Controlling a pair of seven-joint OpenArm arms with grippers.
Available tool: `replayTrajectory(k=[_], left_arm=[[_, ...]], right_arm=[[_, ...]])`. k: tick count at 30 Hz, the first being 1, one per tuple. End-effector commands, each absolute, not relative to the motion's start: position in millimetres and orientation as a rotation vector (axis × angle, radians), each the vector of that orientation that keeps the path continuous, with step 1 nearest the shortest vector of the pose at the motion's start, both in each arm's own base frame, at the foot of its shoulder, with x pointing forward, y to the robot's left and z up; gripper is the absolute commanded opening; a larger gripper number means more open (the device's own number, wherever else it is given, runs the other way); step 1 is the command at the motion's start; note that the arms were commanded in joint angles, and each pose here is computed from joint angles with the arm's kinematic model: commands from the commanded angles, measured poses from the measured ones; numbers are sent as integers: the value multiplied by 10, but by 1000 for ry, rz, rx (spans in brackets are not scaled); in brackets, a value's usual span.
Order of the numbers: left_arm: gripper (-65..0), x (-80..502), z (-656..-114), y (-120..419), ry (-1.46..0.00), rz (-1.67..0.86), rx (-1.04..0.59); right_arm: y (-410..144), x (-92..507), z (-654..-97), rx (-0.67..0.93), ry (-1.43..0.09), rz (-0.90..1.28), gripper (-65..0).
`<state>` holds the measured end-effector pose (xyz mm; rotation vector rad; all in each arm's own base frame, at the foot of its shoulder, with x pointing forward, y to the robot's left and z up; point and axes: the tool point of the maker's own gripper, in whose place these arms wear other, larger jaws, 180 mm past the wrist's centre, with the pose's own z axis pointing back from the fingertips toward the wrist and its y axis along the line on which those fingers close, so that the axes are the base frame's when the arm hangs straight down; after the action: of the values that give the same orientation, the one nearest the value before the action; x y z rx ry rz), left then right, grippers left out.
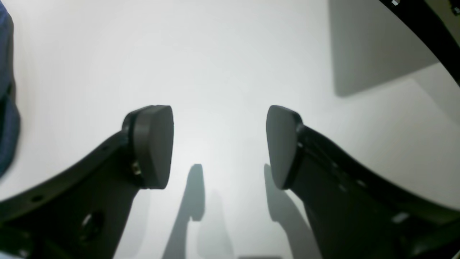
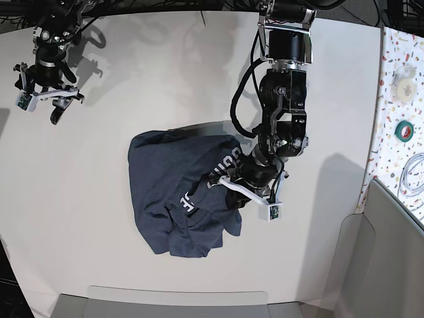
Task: Layout the t-shirt on the table in an organized manner, then fold the t-shirt properly
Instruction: 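Reach the right gripper under the shirt and grasp its edge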
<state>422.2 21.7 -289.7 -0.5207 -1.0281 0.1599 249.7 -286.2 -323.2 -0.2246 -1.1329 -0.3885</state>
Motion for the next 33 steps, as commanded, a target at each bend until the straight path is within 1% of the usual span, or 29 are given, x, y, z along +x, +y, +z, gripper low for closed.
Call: replayTrajectory(k=[1,7,11,14,18,23,29,33], left_arm=[[-650,4291,-2674,148,-1089,141,-549],[-650,4180,-2667,-40,-1083,80,-565],[-650,4090,-2544,-103,-1114,55,-580],[-650,4024,-2462,-90,-1136,52,-586],[-650,3934,-2381,-97,-1118,29,-591],[-650,3861,-2289,-117,-1109,1,-597],[-650,3776,-2254,-104,-1118,2,-601],[-650,3773,-2259,-104,-1116,2,-601]], right_arm=[[-2703,2694,-2999,-169,-1229,-354,-252],[-1942,3231,-2609,105,-1374,-282,-249],[-1645,3546,-2380,288,-1443,-308,-249],[-1583,3783,-2386,397,-1443,-362,-249],[-1536,4134,-2503,540,-1396,-438,-249],[-1380,4667,-2485,779,-1325,-535,-248],[-973,5127,-2365,1041,-1243,-531,-248],[-662,5237,-2534,1141,-1086,-526,-248]])
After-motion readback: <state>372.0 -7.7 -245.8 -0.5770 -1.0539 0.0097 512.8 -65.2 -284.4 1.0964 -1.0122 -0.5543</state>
